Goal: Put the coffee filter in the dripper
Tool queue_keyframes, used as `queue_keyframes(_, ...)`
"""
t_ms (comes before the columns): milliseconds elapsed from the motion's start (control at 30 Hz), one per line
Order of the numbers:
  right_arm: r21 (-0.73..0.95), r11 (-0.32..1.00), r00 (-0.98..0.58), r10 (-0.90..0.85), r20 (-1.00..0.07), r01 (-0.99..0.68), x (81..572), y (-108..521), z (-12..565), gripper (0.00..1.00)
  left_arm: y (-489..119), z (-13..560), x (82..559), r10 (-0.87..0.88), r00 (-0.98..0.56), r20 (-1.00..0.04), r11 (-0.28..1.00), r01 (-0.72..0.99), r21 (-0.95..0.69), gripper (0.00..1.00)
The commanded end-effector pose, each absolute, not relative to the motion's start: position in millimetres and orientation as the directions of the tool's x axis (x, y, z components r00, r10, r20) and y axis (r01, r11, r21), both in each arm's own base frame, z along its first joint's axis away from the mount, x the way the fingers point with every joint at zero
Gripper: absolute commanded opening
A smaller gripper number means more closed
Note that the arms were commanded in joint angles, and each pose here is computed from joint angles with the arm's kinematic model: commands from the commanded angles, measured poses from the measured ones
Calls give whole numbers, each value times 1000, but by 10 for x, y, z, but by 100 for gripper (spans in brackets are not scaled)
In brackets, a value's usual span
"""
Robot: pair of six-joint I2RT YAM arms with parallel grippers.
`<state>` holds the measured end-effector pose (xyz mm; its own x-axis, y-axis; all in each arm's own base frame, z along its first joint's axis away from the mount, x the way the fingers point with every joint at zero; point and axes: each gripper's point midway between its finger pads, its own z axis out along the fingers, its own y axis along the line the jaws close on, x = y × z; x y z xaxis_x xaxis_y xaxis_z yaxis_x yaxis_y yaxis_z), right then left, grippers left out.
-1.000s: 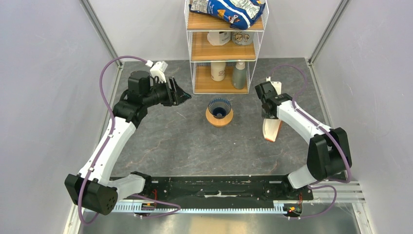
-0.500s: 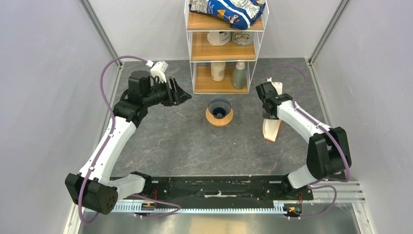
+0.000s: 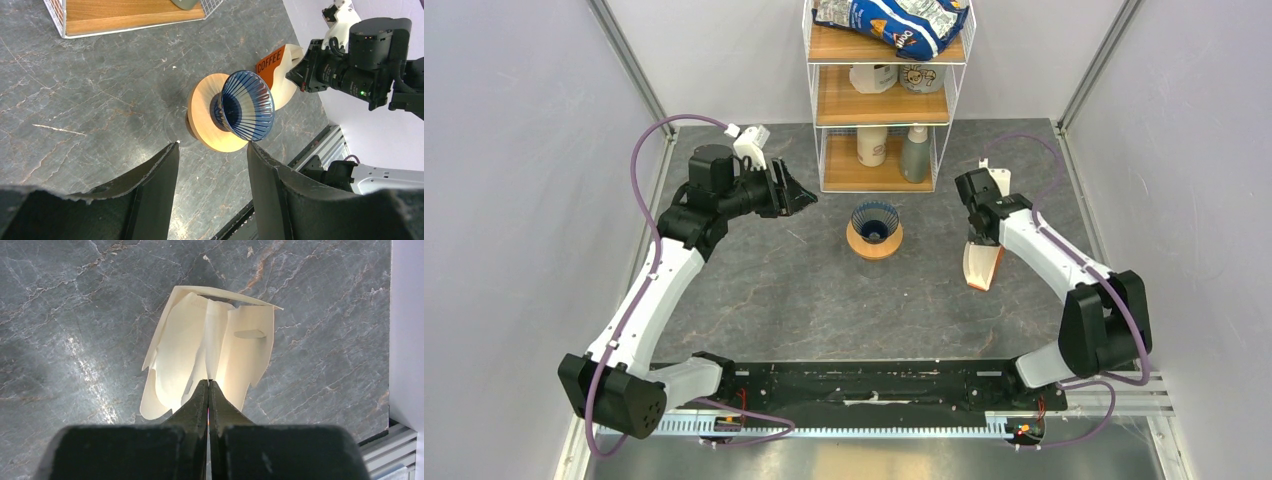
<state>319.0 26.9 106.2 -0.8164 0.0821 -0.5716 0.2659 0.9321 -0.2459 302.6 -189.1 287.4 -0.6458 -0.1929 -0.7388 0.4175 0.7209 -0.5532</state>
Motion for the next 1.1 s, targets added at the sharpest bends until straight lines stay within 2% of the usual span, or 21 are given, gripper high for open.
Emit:
queue_keyframes(0, -220, 933, -789, 100, -606, 286, 3157, 247, 1276, 0, -1946, 3046, 3035, -209, -619, -757, 692, 454, -562, 60)
queue_keyframes(533, -80, 970, -756, 125, -642, 228, 3099, 464, 1641, 0, -2019, 3020, 3064, -206, -627, -751, 673, 466, -574, 60)
queue_keyframes(667, -23, 983, -728, 119, -675, 182, 3093, 590, 1888, 0, -2027, 3028, 3070, -204, -622, -756, 672, 473, -570, 60)
queue_keyframes(800, 37, 995, -683, 92, -725, 95, 3017, 722, 2324, 0, -2017, 3077, 3053, -192, -600, -777, 672, 496, -549, 63)
queue_keyframes(1067, 162, 964, -529, 26, -848, -212, 2719, 1038, 3069, 0, -2066, 3324, 2999, -128, -490, -862, 654, 612, -445, 71)
